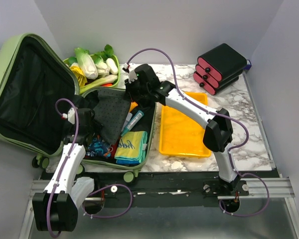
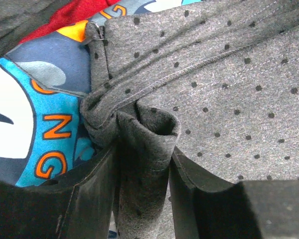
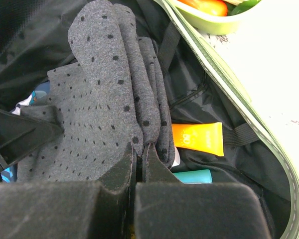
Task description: Open, take out, and arrange the luggage
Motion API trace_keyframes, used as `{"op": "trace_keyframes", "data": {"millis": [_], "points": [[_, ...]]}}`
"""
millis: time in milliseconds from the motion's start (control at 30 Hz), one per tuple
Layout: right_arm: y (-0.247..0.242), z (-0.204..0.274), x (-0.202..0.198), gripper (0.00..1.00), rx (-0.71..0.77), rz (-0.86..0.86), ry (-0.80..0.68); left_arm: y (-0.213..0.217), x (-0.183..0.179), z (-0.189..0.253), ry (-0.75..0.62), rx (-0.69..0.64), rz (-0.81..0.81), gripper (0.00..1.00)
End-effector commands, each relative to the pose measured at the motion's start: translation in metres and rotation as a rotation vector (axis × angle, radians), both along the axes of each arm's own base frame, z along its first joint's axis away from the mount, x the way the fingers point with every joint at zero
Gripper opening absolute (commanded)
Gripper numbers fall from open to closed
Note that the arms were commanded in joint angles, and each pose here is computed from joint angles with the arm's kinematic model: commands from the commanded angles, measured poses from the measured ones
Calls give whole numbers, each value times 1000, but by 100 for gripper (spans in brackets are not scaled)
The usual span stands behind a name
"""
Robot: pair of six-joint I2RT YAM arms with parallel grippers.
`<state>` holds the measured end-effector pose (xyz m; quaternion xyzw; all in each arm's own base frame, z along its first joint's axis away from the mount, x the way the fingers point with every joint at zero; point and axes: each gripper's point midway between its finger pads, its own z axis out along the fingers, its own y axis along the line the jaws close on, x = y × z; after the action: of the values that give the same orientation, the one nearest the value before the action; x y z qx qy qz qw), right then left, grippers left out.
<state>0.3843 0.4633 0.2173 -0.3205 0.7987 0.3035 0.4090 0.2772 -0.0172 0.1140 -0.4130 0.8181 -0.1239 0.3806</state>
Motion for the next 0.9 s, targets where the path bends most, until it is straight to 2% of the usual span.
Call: {"op": "trace_keyframes", "data": {"millis": [0,100,200,400,533,733,867], "points": [[-6,-1,8,1,-1,-22,-3,11,-22,-12,109,54,30,54],[-4,-3,6,1,6,-10,11,11,-18,-10,93,56,23,59],[-4,-3,5,1,7,-8,14,7,-9,-13,88,44,5,60],[-8,0,8,1,-1,-29,-5,-4,17,-6,44,-1,-28,54],[-15,-1,9,1,-12,-36,-10,3,30,8,9,34,-10,50],[-16,-21,-6,1,-22,11,39,6,51,31,-26,67,-17,53],[-16,-24,-5,1,-23,12,40,3,61,27,-18,56,-28,53]]}}
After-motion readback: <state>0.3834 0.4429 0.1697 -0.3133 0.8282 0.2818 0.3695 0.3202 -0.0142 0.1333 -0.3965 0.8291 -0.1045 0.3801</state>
